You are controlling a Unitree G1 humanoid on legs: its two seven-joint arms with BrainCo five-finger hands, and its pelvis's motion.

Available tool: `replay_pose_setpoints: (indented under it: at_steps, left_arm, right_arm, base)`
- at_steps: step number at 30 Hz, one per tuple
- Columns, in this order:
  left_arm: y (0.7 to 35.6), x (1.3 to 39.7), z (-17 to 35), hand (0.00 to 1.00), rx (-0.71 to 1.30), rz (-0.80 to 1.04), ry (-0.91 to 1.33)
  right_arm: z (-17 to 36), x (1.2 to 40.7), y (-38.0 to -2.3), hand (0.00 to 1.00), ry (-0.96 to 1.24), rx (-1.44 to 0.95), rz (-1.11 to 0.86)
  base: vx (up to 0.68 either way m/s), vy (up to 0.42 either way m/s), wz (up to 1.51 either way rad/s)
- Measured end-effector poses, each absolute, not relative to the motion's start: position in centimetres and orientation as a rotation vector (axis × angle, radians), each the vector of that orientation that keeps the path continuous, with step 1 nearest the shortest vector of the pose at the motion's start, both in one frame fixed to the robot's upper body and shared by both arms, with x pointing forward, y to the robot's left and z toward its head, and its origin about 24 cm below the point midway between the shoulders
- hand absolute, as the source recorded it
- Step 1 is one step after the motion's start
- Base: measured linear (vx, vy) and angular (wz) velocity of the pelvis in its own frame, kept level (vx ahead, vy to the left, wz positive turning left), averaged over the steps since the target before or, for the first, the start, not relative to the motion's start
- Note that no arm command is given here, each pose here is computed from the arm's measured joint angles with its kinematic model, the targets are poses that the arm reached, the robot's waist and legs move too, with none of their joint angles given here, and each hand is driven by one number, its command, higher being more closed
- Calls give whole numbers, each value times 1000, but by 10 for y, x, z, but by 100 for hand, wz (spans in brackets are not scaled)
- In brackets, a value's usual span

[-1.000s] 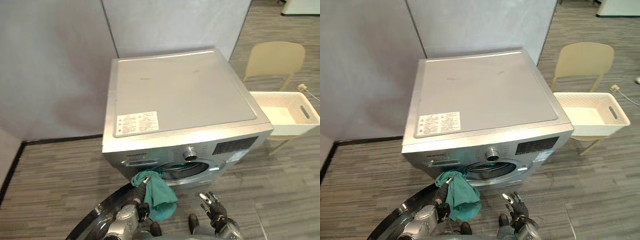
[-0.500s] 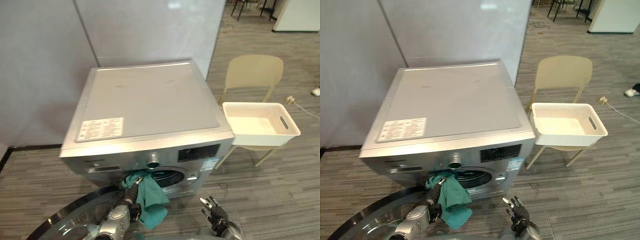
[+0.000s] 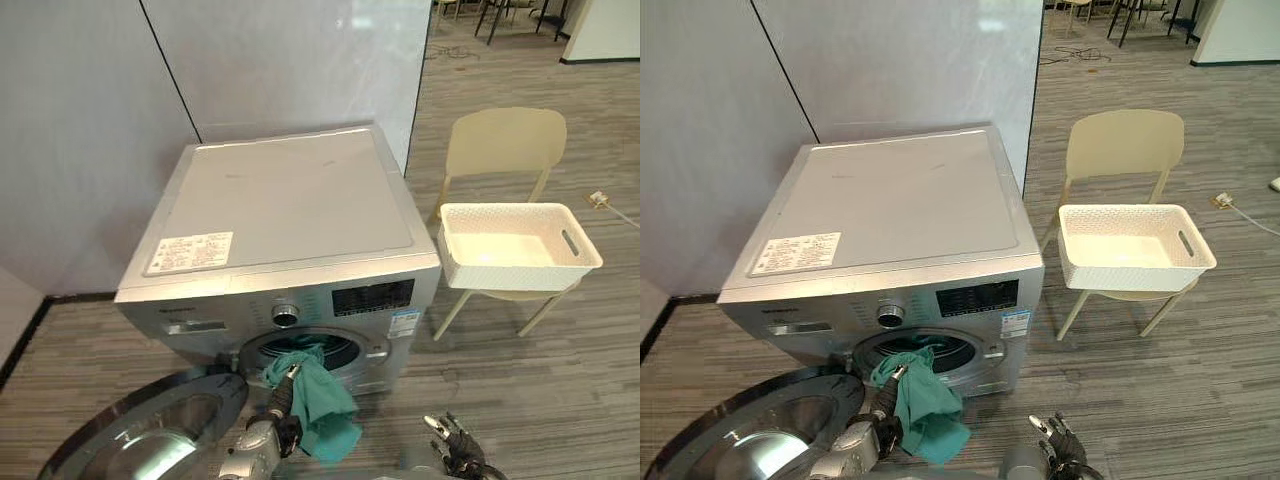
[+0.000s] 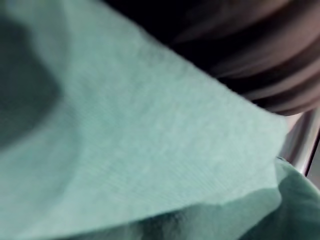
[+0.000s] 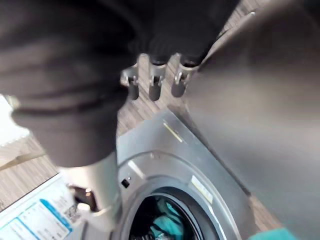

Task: Pick up the laundry basket with both hands and put the clothes into the washing machine.

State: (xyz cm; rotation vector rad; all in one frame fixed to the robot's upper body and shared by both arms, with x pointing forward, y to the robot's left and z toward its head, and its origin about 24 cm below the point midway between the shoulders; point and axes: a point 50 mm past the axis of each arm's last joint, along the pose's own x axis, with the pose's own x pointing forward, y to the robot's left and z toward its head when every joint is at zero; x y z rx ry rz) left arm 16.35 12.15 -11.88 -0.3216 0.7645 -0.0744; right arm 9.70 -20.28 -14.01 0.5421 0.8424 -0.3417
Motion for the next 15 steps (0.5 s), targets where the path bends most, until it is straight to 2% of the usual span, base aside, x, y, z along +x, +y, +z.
replay_pose_setpoints:
  at_steps: [5, 11, 15]
  left_arm:
    - [128, 178, -111, 100, -252, -110, 723]
    - [112, 237, -74, 100, -209, -200, 540]
    - [102, 265, -57, 100, -165, -225, 474]
  right_arm:
    - [-131, 122, -201, 0, 765, 548, -302]
    - [-109, 160, -203, 0, 604, 574, -255]
    - [-95, 178, -198, 0, 533, 592, -214]
  base:
    - [17, 75, -12]
    - [-20, 19, -3]
    - [-40, 47, -44]
